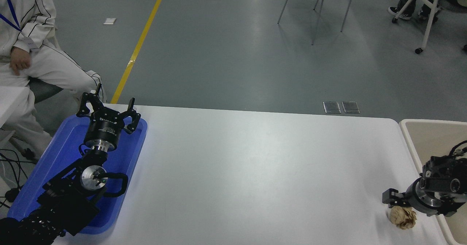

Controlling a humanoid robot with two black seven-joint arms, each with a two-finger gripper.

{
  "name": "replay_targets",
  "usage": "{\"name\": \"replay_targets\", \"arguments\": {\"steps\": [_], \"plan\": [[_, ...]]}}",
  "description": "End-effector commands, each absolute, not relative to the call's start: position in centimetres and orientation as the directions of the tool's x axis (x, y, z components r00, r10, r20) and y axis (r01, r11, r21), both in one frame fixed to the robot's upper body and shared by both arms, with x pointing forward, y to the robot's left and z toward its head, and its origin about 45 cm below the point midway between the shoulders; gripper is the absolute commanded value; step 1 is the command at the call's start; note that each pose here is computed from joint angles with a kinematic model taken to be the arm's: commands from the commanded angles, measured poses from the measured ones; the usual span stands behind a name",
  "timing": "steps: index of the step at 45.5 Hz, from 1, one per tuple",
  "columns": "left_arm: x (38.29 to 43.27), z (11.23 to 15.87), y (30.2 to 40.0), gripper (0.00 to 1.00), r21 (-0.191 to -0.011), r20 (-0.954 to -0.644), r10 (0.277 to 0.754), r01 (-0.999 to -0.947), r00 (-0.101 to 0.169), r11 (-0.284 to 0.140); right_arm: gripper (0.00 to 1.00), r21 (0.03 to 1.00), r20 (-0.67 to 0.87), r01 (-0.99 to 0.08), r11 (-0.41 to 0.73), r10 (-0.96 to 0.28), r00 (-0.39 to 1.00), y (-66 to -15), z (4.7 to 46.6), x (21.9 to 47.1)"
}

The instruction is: Pick up paper ball place in dustbin

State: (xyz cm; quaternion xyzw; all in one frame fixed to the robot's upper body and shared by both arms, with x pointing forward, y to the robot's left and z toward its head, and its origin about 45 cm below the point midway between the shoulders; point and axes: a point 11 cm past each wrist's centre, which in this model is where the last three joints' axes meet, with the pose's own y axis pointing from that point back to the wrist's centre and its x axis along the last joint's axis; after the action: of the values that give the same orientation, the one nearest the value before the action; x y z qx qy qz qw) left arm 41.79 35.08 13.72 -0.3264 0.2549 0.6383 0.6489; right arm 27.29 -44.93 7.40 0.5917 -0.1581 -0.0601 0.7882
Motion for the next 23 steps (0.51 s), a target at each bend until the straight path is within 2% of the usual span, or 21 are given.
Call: {"name": "replay_targets", "arguments": {"steps": [1,7,12,14,15,20,23], "plan": [[41.79,13.71,35.04,1.00,-0.098,-0.748,0.662,-0.9948,0.056,-0.028,0.97,0.953,0.175,-0.092,0.287,-0.281,0.944,-44.5,6.9,27.1],[41.79,13.70,35.04,1.00,-0.098,-0.748,0.662,-0.9948,0.056,-0.028,0.93,0.961,0.169,-0.089,0.263,-0.296,0.940,-43.8,6.4,26.9],[41.79,13.71,35.04,1.00,-0.098,-0.748,0.662,-0.9948,0.056,-0.028,0.83,0.964,0.164,-0.088,0.251,-0.302,0.939,-43.5,6.1,26.8],[41.80,13.69,35.03,1.00,-0.097,-0.748,0.662,-0.9949,0.056,-0.027,0.75,0.964,0.156,-0.078,0.252,-0.306,0.939,-43.5,5.9,26.4],[41.80,13.71,35.05,1.00,-0.098,-0.748,0.661,-0.9948,0.055,-0.028,0.68,0.966,0.151,-0.072,0.249,-0.315,0.937,-43.5,5.7,26.1],[41.79,13.70,35.04,1.00,-0.098,-0.748,0.662,-0.9948,0.056,-0.028,0.54,0.972,0.145,-0.059,0.230,-0.379,0.914,-43.4,5.5,25.8],[41.80,13.69,35.03,1.00,-0.097,-0.748,0.662,-0.9949,0.056,-0.027,0.38,0.975,0.139,-0.051,0.215,-0.421,0.897,-43.2,5.5,25.7]]}}
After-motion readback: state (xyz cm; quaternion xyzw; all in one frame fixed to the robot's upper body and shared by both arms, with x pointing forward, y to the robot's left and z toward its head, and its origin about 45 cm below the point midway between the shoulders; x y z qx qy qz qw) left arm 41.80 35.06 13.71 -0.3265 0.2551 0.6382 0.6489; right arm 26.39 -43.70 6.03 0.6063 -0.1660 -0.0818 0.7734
